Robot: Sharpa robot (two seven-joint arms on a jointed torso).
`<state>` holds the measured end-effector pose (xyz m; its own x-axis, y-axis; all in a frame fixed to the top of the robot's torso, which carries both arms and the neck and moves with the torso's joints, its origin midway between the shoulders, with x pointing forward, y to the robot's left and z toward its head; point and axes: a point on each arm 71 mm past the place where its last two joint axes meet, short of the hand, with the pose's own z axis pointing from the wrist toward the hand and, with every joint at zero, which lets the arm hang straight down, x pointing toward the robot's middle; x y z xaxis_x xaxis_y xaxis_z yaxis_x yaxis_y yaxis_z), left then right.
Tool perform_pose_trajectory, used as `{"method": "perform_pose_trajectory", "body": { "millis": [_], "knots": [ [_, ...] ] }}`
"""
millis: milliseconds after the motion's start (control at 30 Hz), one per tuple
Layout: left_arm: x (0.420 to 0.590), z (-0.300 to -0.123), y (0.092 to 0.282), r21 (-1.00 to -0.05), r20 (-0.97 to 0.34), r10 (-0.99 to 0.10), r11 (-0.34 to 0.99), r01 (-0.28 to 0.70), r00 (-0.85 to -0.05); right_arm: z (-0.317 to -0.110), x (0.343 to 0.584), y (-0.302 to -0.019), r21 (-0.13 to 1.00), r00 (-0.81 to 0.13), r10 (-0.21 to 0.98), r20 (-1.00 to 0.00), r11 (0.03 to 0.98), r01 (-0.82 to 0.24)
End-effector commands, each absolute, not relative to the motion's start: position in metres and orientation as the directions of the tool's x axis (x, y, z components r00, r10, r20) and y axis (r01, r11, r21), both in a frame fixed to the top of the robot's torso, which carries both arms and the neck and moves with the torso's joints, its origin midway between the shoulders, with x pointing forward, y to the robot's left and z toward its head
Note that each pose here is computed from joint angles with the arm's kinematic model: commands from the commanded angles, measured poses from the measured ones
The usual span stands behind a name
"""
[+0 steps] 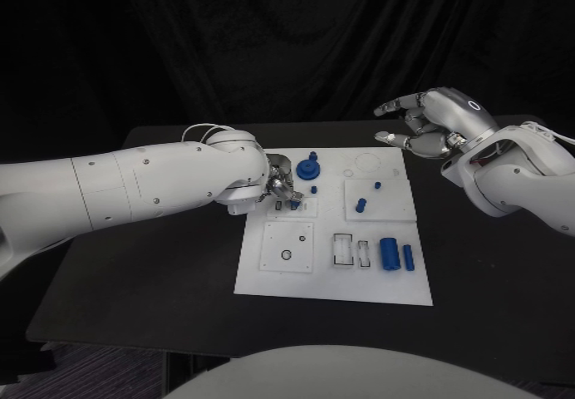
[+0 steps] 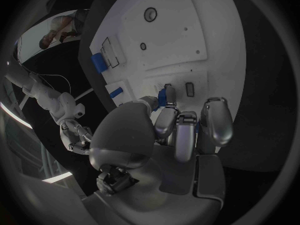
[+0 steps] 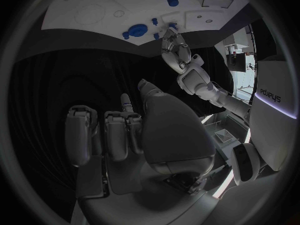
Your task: Assemble the parts on the task board
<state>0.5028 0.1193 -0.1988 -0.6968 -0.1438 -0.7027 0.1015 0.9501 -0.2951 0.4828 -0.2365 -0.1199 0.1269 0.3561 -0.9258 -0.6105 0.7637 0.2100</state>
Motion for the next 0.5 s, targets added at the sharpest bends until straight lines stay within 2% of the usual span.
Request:
{"method": "perform_pose_trajectory", "body": {
  "millis": [33,500],
  "knots": [
    [0.5019,-0.1984,0.1192,-0.308,-0.709,-0.159,0.946,0.098,-0.687,-0.1196,0.4836,-0.2373,0.214,0.125,0.354,-0.927,0.773,-0.597],
    [0.4995,-0.1982,0.1242,-0.310,-0.709,-0.167,0.946,0.090,-0.685,-0.1199,0.4836,-0.2371,0.217,0.120,0.352,-0.928,0.775,-0.594]
  ]
}}
